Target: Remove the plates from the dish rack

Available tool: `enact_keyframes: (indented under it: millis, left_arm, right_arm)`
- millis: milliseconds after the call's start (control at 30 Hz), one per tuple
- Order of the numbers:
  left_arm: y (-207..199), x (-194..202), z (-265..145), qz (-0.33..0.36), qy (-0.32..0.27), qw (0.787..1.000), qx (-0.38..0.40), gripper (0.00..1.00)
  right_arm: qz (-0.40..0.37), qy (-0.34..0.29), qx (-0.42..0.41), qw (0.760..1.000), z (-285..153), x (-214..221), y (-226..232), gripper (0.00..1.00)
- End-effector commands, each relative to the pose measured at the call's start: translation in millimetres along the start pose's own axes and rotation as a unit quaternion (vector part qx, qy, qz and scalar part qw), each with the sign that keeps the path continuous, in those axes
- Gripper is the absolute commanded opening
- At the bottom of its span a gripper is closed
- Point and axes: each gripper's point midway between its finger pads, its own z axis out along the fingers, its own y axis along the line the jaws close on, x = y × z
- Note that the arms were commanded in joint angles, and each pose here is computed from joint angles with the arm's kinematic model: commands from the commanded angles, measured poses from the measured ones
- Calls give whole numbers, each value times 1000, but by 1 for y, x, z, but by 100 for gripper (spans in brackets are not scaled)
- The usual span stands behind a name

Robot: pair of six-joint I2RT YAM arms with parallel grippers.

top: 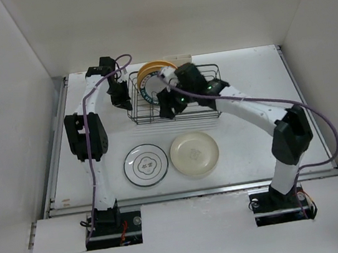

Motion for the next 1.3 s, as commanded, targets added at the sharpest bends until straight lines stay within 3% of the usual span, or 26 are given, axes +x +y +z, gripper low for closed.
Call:
enact_keyframes:
  millis: [0, 233, 533, 1167, 1267]
  left_arm:
    - [-7, 22, -18, -57, 29, 998, 14, 0]
    - [3, 29, -13, -66, 34, 997, -11, 0]
    - [2, 27, -15, -46, 28, 998, -28, 0]
    - [6, 29, -3, -36, 45, 997, -41, 0]
    - [5, 26, -4, -35, 41, 998, -40, 0]
  right_arm:
    - [6, -173, 85, 981, -46, -101, -46, 68]
    - [-22, -160, 152, 975, -13, -129, -105, 62]
    - [-23, -174, 158, 972, 4, -148, -130, 62]
    - [0, -136, 185, 973, 47, -124, -180, 62]
    - [1, -131, 186, 974, 52, -120, -183, 56]
